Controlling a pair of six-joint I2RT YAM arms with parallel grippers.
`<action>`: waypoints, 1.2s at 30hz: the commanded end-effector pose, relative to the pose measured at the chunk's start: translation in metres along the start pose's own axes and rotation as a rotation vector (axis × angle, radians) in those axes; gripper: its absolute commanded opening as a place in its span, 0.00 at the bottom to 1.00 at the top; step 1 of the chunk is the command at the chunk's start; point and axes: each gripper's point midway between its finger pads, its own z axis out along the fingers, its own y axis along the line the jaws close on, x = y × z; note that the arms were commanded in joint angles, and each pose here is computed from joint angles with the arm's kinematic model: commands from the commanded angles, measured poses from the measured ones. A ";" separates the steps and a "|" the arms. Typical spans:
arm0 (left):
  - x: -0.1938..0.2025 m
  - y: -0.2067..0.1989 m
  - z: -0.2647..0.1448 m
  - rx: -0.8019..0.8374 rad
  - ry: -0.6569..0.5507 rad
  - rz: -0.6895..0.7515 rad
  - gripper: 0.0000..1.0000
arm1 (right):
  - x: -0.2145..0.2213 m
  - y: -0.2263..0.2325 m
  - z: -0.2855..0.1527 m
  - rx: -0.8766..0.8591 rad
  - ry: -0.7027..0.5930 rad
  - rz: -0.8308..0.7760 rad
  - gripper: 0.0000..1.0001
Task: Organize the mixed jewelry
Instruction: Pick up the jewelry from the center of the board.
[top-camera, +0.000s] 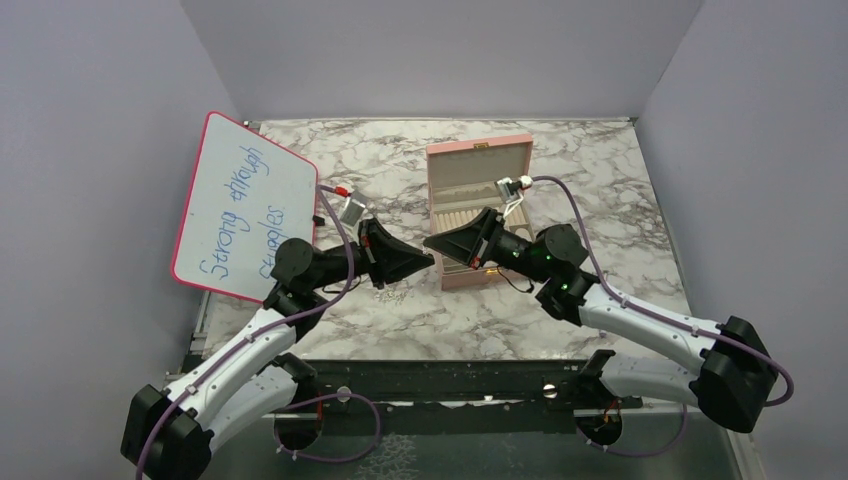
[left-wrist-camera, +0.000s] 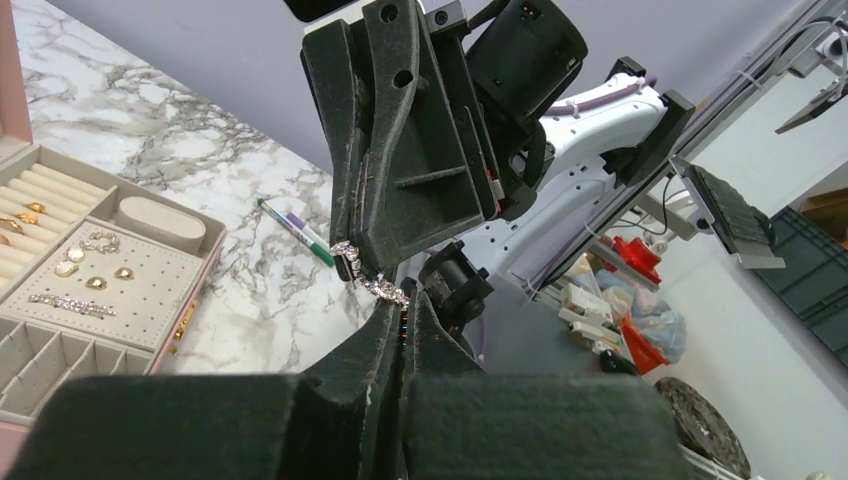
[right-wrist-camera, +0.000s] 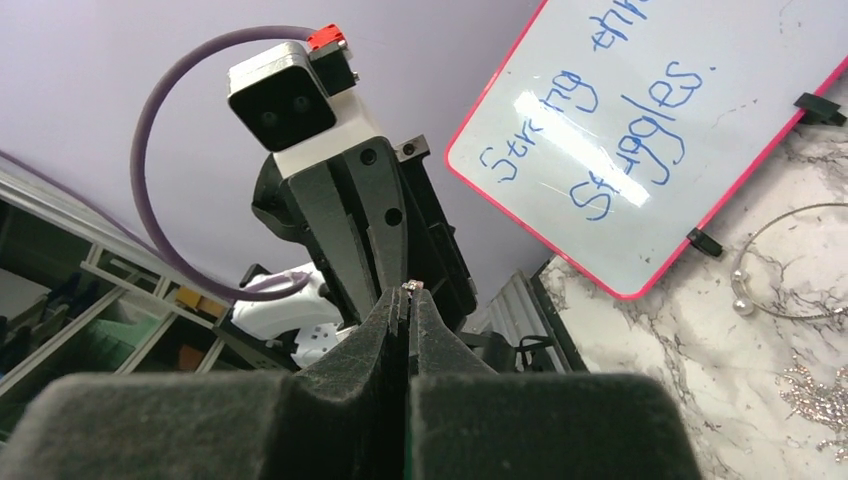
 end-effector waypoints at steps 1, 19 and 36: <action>-0.015 -0.022 0.002 0.061 -0.013 0.055 0.00 | -0.009 -0.007 -0.005 0.066 -0.045 0.000 0.13; -0.010 -0.038 0.015 -0.003 0.360 -0.379 0.00 | -0.036 -0.027 -0.045 0.369 -0.172 -0.010 0.55; 0.000 -0.019 0.027 -0.033 0.378 -0.615 0.00 | -0.020 -0.045 -0.058 0.580 -0.144 0.286 0.48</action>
